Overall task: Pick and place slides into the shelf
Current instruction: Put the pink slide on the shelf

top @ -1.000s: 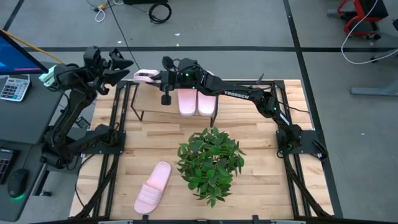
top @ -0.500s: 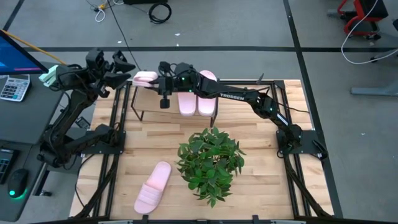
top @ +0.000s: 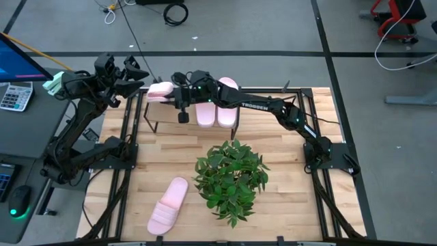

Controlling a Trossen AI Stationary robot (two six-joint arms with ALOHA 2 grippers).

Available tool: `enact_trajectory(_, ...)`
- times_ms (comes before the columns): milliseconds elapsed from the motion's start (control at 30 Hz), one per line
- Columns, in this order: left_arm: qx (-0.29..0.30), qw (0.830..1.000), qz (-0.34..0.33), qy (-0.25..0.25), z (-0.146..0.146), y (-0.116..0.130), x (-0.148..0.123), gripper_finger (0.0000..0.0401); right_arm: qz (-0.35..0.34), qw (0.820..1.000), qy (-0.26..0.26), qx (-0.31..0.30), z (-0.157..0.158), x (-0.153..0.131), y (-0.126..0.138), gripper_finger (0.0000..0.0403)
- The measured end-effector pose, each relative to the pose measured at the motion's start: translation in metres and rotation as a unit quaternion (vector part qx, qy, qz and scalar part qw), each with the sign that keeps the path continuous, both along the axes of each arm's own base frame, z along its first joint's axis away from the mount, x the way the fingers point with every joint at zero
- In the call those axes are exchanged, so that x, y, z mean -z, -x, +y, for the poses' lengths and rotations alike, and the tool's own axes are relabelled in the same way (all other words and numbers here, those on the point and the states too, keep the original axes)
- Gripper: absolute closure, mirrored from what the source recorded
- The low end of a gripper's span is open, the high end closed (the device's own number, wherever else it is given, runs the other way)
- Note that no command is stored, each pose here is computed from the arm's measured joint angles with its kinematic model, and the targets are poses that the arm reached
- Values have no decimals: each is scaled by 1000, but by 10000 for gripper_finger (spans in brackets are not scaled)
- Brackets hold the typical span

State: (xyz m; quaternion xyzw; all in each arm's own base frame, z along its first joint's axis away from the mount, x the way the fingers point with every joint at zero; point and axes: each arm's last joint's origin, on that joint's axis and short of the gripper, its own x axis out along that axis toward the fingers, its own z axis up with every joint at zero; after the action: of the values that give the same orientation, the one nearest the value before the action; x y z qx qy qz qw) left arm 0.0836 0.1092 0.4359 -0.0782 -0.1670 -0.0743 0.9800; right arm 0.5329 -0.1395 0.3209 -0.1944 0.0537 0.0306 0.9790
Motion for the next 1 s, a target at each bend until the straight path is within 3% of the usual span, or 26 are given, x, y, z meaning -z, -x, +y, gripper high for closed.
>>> enact_trajectory(333, 0, 1000, 0, 1, 0, 0, 0, 216, 29, 999, -21, -22, 7, 6, -1, 358)
enact_trajectory(767, 5, 1000, 1, 2, -1, -1, 0, 222, 70, 996, -39, -48, 27, 49, -7, 358)
enact_trajectory(1000, 25, 1000, 1, 0, -4, -6, 0, 224, 69, 996, -35, -42, 33, 54, -9, 311)
